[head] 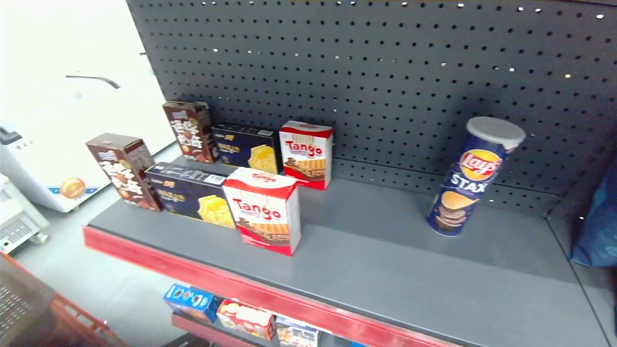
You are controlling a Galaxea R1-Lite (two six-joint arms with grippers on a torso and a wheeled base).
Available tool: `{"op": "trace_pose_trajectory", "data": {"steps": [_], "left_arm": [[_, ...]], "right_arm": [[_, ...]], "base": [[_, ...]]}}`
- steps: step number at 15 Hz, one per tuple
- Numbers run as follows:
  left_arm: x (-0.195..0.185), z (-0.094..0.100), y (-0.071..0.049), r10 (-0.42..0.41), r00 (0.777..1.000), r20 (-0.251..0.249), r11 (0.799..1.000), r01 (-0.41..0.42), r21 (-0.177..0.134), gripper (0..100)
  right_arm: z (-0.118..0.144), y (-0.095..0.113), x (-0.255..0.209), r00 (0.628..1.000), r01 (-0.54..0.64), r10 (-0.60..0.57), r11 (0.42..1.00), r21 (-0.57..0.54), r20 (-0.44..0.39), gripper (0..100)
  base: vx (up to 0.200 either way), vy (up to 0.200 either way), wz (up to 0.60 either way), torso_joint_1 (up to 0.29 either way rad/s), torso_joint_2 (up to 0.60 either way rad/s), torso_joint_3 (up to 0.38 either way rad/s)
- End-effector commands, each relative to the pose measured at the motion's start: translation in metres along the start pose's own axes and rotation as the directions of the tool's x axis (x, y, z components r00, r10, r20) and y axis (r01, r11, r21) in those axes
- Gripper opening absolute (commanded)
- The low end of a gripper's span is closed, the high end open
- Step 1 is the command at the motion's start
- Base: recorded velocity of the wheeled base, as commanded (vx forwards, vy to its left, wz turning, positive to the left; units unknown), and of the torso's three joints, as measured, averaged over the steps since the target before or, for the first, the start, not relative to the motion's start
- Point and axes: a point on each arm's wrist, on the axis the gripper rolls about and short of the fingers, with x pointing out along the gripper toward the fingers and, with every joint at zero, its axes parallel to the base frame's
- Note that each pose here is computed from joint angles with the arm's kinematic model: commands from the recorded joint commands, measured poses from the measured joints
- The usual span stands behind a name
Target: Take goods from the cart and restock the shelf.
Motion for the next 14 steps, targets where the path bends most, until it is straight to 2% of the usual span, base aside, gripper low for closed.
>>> {"op": "trace_pose_trajectory", "data": {"steps": [1,11,14], "left_arm": [[0.0000,-0.0001,0.0000,-0.001,1.000,0.000,1.000,0.001,0.000,100],[0.0000,-0.0001,0.0000,-0.001,1.000,0.000,1.000,0.001,0.000,100],[0.0000,-0.0001,0.0000,0.001,1.000,0.000,1.000,-0.001,0.001,100]], "right_arm": [[0.0001,0.0000,0.0000,1.000,-0.001,0.001,1.000,0.000,0.001,100],[0.0001,0.0000,0.0000,1.000,-0.001,0.001,1.000,0.000,0.001,100],[0.0002,0.0000,0.0000,1.000,-0.001,0.001,1.000,0.002,0.003,100]], "base": [[0.000,0.000,0.60,0.007,0.00,0.002],[0.000,0.000,0.60,0.002,0.00,0.003],[0.000,0.000,0.00,0.000,0.00,0.000]]}}
